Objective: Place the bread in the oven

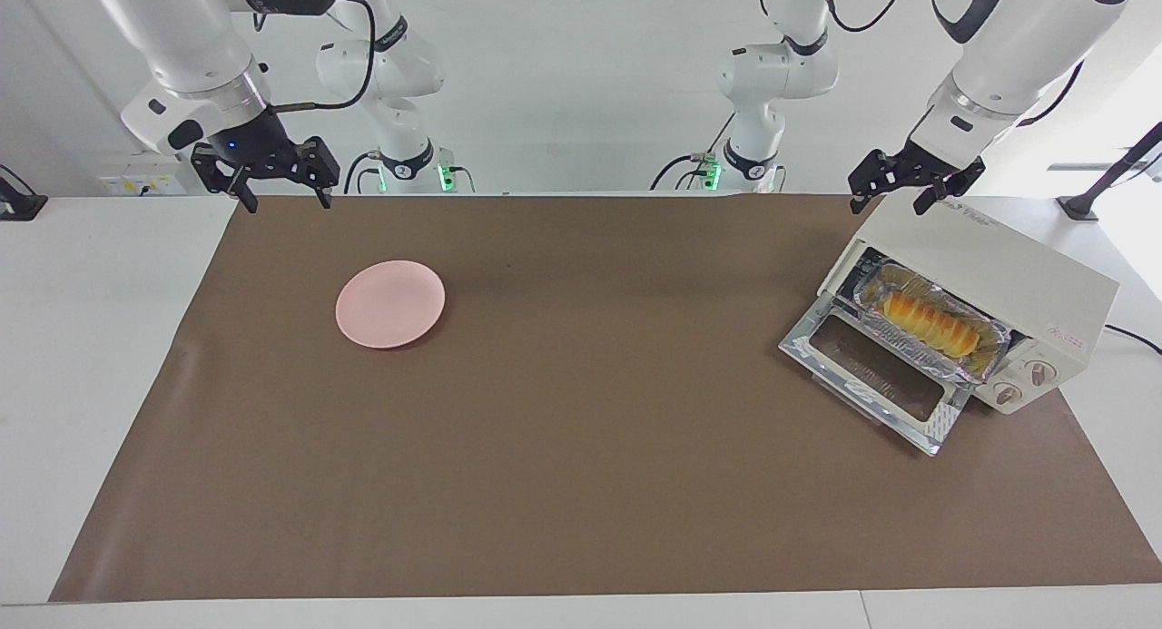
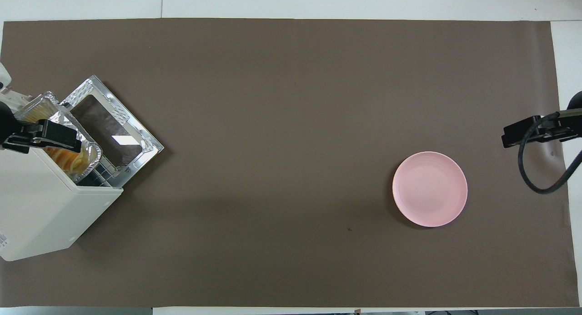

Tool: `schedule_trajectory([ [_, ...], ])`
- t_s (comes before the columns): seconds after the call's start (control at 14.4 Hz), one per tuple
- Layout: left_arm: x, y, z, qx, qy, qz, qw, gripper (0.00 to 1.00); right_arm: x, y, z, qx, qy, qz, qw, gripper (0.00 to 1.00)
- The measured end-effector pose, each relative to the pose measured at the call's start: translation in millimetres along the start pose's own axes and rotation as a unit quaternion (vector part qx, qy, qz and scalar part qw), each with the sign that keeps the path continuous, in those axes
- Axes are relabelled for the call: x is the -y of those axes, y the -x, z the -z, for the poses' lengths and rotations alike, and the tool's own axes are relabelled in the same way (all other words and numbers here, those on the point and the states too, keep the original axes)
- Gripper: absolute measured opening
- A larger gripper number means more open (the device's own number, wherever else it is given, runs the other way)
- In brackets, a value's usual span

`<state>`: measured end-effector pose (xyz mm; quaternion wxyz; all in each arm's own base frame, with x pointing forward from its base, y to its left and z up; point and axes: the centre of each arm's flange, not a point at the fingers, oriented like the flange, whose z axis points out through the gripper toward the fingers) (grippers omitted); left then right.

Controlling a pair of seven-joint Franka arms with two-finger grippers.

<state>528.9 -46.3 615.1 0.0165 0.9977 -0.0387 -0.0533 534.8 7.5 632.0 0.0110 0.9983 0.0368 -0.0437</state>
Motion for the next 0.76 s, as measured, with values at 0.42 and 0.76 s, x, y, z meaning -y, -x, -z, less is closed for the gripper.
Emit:
schedule_trajectory([
  [0.42,-8.9,-0.3,3.4,-0.011,-0.001,0.020,1.000,1.00,0.0,0.0,0.0,0.000,0.000,0.000,1.000,1.00],
  [0.76,-8.8,-4.1,7.6,-0.031,0.000,0.022,0.999,1.00,0.0,0.0,0.0,0.000,0.000,0.000,1.000,1.00],
])
